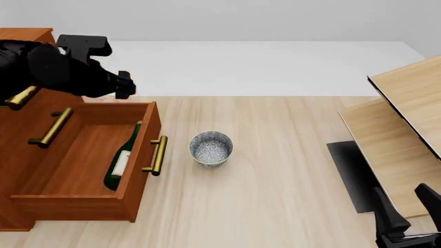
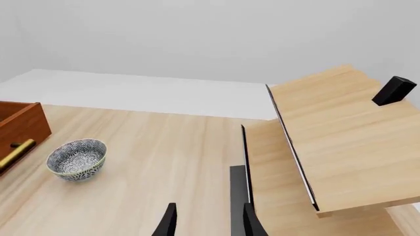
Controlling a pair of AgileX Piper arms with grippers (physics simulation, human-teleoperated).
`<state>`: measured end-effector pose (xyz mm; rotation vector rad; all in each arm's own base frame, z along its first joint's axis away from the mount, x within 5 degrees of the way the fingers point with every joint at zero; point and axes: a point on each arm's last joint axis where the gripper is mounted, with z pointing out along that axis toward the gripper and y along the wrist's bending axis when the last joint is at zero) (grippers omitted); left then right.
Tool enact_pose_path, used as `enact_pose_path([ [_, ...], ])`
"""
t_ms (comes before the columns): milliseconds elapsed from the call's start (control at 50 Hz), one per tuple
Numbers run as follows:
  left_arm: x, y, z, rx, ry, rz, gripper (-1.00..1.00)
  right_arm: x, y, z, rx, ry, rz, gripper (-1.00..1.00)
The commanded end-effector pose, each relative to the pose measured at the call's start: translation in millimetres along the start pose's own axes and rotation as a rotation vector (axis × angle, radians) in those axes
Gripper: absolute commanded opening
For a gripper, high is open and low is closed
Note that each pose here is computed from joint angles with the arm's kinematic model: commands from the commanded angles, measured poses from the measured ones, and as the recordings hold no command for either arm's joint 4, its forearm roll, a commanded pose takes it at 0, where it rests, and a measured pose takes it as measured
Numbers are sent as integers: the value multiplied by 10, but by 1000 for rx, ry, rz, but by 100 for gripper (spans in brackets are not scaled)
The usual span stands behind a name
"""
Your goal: Put the wine bottle in the bottom drawer of the cabinet.
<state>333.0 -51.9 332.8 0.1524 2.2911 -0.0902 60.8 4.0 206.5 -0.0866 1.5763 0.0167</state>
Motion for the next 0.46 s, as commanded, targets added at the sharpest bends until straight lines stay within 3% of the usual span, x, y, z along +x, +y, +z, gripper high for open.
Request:
enact_pose_path([
  [20, -271, -62, -780, 16, -123, 45, 100, -2, 2, 3, -4, -1, -3, 100],
  [200, -383, -59, -1294, 14, -206, 80, 100, 0, 4, -2, -7, -1, -5, 100],
  [240, -431, -121, -1467, 39, -235, 55, 100, -1, 5, -2, -8, -2, -4, 100],
  [260, -433, -92, -1495, 25, -229, 85, 100, -1, 5, 0, -8, -1, -4, 100],
  [400, -506, -131, -1989, 41, -301, 112, 100, -4, 4, 3, -6, -3, -4, 100],
  [420, -516, -130, -2086, 46, -320, 89, 100, -5, 5, 3, -8, -4, -3, 100],
  [460, -511, -151, -2191, 52, -333, 118, 100, -4, 5, 4, -9, -3, -5, 100],
])
